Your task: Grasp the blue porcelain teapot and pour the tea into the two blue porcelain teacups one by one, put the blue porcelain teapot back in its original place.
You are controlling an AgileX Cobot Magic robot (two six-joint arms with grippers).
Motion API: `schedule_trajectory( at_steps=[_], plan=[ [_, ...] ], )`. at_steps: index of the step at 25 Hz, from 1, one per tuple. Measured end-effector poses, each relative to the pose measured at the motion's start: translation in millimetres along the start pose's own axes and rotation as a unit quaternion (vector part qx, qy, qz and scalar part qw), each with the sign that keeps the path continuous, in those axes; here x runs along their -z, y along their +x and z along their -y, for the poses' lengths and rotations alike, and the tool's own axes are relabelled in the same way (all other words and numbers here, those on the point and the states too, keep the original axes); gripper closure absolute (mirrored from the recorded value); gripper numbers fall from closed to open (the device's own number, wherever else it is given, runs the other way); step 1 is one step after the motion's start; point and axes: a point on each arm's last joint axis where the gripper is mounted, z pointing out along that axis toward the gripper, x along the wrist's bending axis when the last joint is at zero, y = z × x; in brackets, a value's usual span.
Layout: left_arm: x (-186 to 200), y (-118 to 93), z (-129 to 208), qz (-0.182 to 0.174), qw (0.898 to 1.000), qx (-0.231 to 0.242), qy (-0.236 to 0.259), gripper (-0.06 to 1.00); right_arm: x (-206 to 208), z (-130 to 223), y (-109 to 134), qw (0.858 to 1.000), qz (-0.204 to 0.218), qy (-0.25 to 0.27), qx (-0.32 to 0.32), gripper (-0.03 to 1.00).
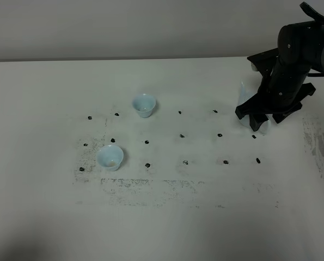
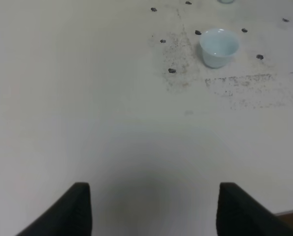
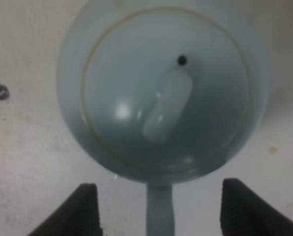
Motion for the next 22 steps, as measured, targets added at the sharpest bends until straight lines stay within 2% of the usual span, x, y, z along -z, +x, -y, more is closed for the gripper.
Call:
schedule_trajectory(
  at_steps=[22],
  plan=[
    [0.0,0.0,0.0,0.000,1.000,0.000,0.000,0.38,-3.5,-2.3,-2.1,1.000,0.007,-0.010,-0.003,0.41]
  ],
)
